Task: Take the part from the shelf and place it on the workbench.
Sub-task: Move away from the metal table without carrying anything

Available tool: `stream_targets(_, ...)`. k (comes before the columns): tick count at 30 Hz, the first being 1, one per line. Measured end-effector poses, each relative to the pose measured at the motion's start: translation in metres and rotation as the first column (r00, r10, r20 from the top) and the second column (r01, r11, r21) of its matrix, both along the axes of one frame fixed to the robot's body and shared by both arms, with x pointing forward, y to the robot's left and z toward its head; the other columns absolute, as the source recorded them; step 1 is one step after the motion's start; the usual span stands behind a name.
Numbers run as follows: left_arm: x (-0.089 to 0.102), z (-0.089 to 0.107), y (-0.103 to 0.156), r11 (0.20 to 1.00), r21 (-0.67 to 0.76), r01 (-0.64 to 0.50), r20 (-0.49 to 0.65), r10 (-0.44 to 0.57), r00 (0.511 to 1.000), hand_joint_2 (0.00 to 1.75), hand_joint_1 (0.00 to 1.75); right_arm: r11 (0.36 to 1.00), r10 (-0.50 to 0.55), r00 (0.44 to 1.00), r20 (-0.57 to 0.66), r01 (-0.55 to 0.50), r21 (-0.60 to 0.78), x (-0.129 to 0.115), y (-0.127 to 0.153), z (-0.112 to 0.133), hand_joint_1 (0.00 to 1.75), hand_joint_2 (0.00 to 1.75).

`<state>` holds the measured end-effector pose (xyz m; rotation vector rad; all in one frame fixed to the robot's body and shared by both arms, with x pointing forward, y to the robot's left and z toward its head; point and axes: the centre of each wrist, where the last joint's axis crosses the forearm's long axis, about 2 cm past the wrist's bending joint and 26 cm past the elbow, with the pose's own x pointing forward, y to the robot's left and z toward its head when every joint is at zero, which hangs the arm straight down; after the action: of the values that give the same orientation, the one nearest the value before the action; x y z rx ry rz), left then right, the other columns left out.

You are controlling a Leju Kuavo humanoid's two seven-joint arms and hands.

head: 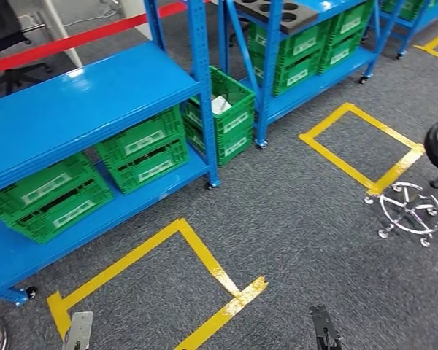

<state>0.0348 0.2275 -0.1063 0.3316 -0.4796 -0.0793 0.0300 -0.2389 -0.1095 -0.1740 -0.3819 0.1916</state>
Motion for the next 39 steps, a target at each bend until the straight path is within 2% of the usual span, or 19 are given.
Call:
stream_targets(4, 0.0022, 0.0001, 0.0013, 1.0, 0.005, 0.012, 0.039, -0.012, 0.999, 0.0, 0.0, 1.0, 0.01, 1.0, 0.007, -0.01, 0.015, 0.0017, 0.0039, 0.0005, 0.0, 0.0)
stream_targets(24, -0.0024, -0.0007, 0.0053, 1.0, 0.019, -0.019, -0.005, 0.019, 1.0, 0.0, 0.0, 0.999, 0.022, 1.0, 0.012, -0.022, 0.025, 0.0038, 0.0093, 0.0013, 0.0, 0.0)
stream_targets(35, 0.004, -0.0002, 0.0049, 1.0, 0.003, -0.026, 0.015, 0.026, 1.0, 0.0, 0.0, 0.999, 0.025, 1.0, 0.013, -0.026, 0.024, 0.0039, 0.009, 0.0013, 0.0, 0.0)
stream_targets(39, 0.0006, -0.0003, 0.0034, 0.999, 0.009, -0.037, -0.018, 0.037, 0.999, 0.0, 0.0, 0.999, 0.039, 0.999, 0.017, -0.039, 0.017, 0.0072, 0.0083, 0.0015, 0.0, 0.0)
